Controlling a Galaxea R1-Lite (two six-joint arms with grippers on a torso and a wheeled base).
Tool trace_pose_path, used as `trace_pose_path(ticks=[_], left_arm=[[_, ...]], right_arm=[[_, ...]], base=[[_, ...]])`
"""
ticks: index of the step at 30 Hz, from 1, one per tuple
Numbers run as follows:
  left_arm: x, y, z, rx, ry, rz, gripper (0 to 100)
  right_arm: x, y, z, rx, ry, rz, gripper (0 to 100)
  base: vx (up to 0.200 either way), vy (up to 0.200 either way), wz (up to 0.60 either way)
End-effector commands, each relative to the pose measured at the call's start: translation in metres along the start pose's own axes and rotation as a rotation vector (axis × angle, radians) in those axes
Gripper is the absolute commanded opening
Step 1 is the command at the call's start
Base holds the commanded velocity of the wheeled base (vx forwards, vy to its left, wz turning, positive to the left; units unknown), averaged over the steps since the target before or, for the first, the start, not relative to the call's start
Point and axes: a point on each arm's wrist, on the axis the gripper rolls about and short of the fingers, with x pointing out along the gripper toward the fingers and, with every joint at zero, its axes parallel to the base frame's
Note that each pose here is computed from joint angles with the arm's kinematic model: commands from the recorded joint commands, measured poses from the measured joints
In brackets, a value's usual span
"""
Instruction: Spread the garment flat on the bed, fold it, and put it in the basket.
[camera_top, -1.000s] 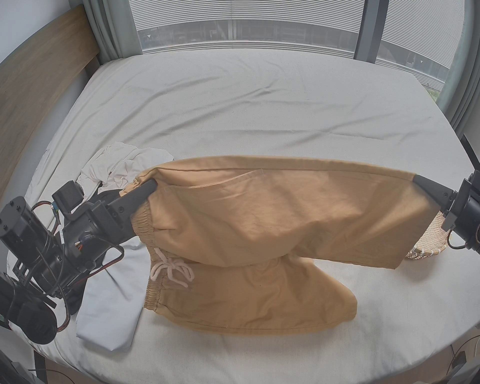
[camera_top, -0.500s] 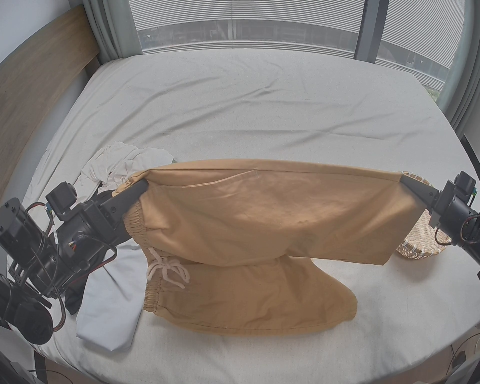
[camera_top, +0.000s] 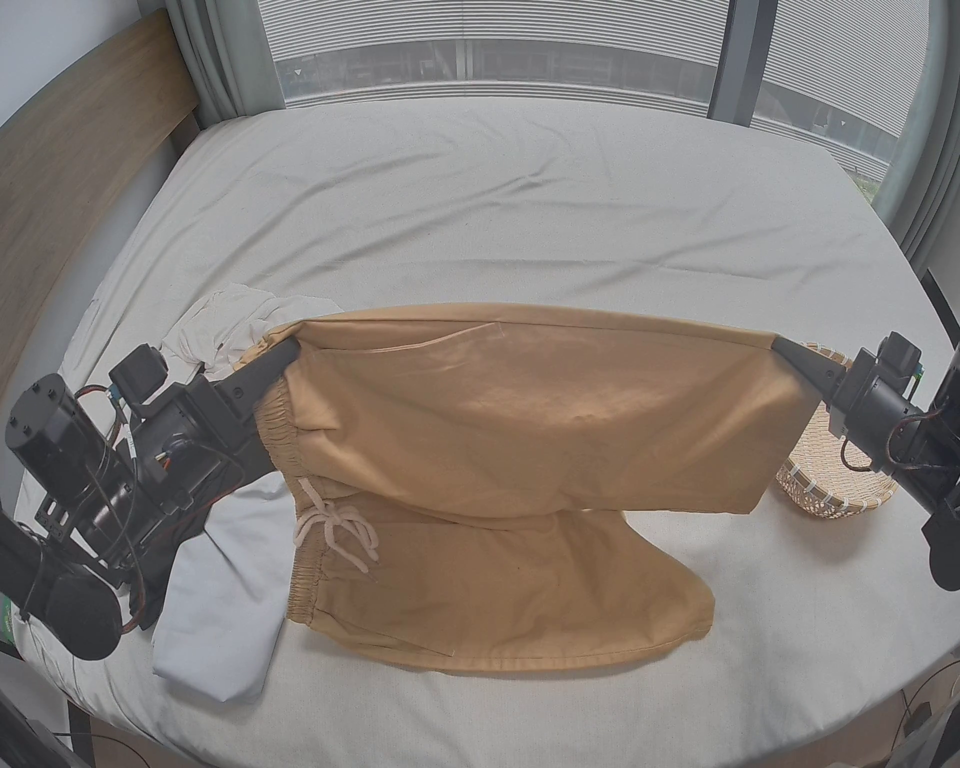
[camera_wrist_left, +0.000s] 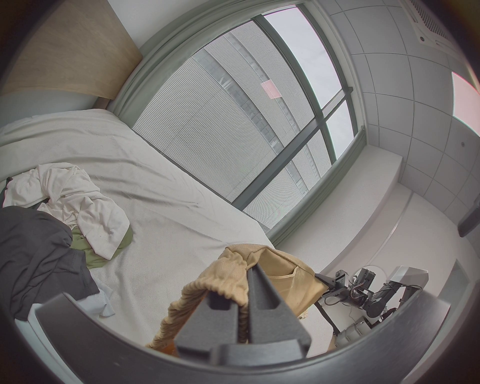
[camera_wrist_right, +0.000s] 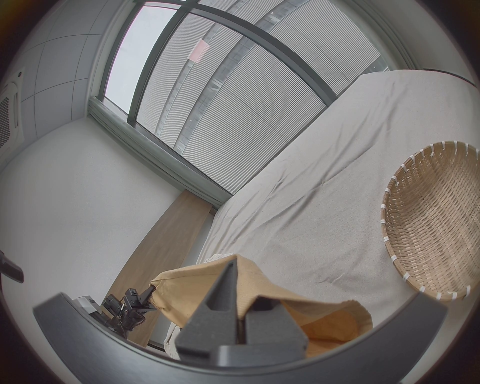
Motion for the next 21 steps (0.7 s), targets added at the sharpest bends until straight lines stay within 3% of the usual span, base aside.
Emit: trace_pose_path(ticks=[1,21], left_arm=[[0.017,0.016,-0.010,-0.009,0.011,0.032,0],[0.071,0.046,-0.014,0.011,-0.065,0.039,0]], right_arm=[[0.016,-0.012,-0.001,0.008,0.011,-0.012,0],[0.076,-0.046,0.015,-0.016,-0.044,0.002,0]], base=[[0.000,0.000,0.00],[0.000,0.000,0.00]])
